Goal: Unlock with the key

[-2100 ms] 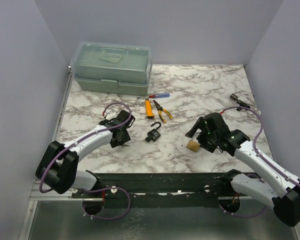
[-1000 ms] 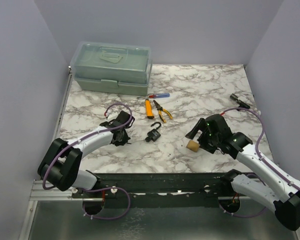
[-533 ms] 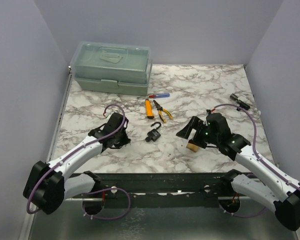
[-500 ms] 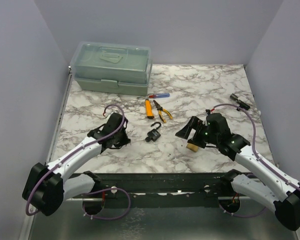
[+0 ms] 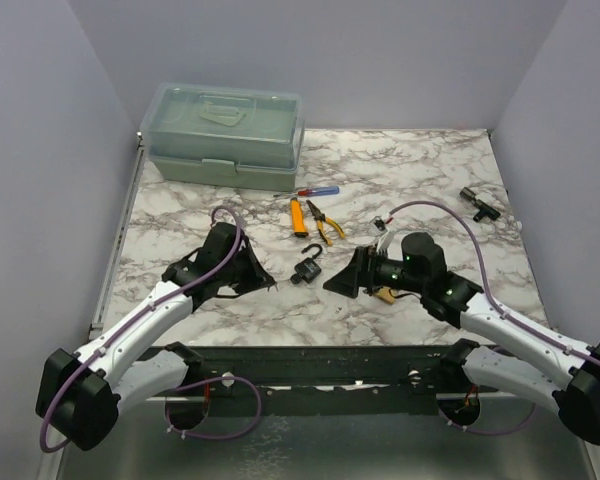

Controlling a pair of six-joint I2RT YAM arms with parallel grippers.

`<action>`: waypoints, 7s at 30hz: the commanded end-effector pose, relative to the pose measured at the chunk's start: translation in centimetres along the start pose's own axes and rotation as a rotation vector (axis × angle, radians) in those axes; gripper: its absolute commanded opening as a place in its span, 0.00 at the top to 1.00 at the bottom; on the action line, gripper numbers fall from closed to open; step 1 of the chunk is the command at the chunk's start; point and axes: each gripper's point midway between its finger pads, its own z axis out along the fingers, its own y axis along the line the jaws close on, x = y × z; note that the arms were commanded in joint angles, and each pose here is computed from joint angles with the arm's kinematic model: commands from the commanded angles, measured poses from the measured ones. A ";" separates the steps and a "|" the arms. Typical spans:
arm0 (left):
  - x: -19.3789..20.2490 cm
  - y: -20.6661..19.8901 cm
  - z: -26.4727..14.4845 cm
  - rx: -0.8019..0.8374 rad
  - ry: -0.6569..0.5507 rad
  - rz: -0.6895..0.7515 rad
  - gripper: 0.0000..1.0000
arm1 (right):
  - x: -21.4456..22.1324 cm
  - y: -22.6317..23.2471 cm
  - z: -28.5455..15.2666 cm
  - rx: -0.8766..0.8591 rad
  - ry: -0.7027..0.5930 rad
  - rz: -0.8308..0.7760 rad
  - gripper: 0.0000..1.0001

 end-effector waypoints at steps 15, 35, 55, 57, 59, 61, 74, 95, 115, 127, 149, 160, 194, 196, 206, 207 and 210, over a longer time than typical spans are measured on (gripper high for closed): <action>1.1 -8.5 -6.4 0.318 0.157 -0.058 1.00 | 1.1 3.5 5.0 -0.280 -0.135 -0.653 0.19; 1.0 -9.6 -7.4 0.358 0.174 -0.058 1.00 | 1.1 5.1 8.0 -0.328 -0.158 -0.790 0.39; 1.0 -9.5 -7.3 0.353 0.170 -0.063 1.00 | 1.0 6.0 8.6 -0.332 -0.194 -0.835 0.65; 1.0 -9.5 -7.3 0.353 0.169 -0.062 1.00 | 1.0 6.2 8.6 -0.335 -0.195 -0.838 0.68; 1.0 -9.4 -7.3 0.352 0.169 -0.063 1.00 | 1.1 6.2 8.7 -0.336 -0.193 -0.841 0.74; 1.0 -9.4 -7.3 0.353 0.169 -0.063 1.00 | 1.1 6.3 8.7 -0.338 -0.193 -0.844 0.79; 1.1 -9.3 -7.4 0.354 0.165 -0.064 1.00 | 1.1 6.3 8.5 -0.319 -0.203 -0.844 0.99; 0.5 -8.5 -10.1 0.337 0.080 0.210 0.45 | 6.3 5.1 2.3 -0.162 0.310 -0.571 0.99; 3.3 -11.0 -9.8 0.689 0.122 0.249 0.51 | 10.7 2.0 -4.4 0.517 0.735 0.142 1.00; 5.1 -11.5 -10.3 0.834 0.148 0.264 0.46 | 11.0 8.7 -2.1 0.012 0.818 0.094 1.00; 8.8 -12.4 -13.5 1.045 0.273 0.350 0.52 | 8.0 15.1 -2.4 -0.322 0.780 -0.030 1.00; 9.9 -12.6 -14.3 1.077 0.315 0.361 0.65 | 7.8 15.3 -2.8 -0.336 0.770 -0.060 1.00; 5.3 -13.1 -11.9 0.924 0.037 0.173 1.00 | 3.5 14.0 -2.8 -0.174 0.451 -0.090 0.55; 4.2 -12.9 -11.6 0.902 -0.021 0.114 1.00 | 2.9 14.1 -2.8 -0.165 0.395 -0.065 0.55; 1.7 -12.5 -11.5 0.900 -0.161 -0.023 1.00 | 0.4 12.4 -0.5 -0.072 0.188 0.055 0.54; 1.8 -12.5 -11.5 0.901 -0.158 -0.029 1.00 | 0.1 12.4 -0.3 -0.069 0.178 0.062 0.54; 1.8 -12.5 -11.5 0.912 -0.154 -0.045 1.00 | -0.4 12.8 0.5 -0.080 0.160 0.071 0.54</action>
